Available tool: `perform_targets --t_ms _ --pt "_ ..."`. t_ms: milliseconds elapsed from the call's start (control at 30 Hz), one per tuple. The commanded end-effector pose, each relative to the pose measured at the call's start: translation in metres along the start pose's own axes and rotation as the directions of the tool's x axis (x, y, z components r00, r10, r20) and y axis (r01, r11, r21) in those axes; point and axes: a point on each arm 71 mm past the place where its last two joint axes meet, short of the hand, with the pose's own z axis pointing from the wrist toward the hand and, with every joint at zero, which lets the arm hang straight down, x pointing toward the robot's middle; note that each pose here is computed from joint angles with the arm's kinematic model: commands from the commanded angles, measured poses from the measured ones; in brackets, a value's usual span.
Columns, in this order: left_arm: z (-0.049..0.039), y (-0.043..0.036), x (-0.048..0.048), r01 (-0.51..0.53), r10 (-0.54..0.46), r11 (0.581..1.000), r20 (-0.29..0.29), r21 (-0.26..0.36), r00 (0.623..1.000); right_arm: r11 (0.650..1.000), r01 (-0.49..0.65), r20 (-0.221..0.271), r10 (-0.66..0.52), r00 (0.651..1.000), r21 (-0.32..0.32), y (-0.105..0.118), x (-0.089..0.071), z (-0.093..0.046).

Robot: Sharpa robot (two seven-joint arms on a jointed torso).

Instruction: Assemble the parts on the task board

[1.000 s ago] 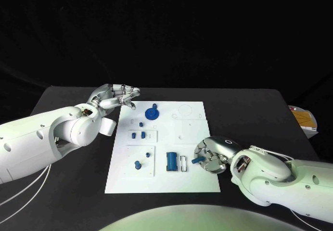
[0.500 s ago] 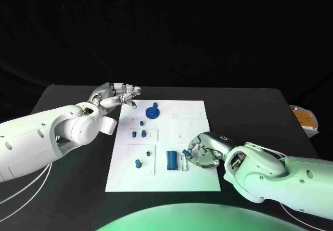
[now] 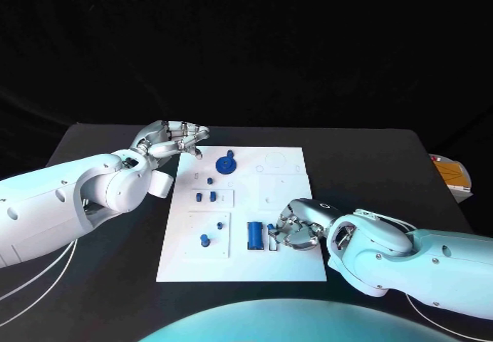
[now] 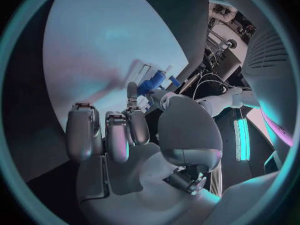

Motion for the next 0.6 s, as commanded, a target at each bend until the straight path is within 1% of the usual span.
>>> perform_targets --t_ms 33,200,600 --pt "0.0001 -0.0010 0.0022 0.004 -0.004 1.000 -0.015 0.006 1.000 0.999 0.017 -0.063 -0.015 0.998 0.029 -0.0018 0.0059 0.0003" --pt "0.0000 -0.0009 0.0020 0.004 -0.004 1.000 -0.014 0.005 1.000 0.999 0.016 -0.079 -0.013 0.997 0.037 -0.0014 0.0093 0.0007" --pt "0.0000 -0.0008 0.0016 0.003 -0.003 1.000 -0.013 0.004 1.000 0.999 0.018 -0.082 -0.014 0.997 0.049 -0.0025 0.0110 0.0016"
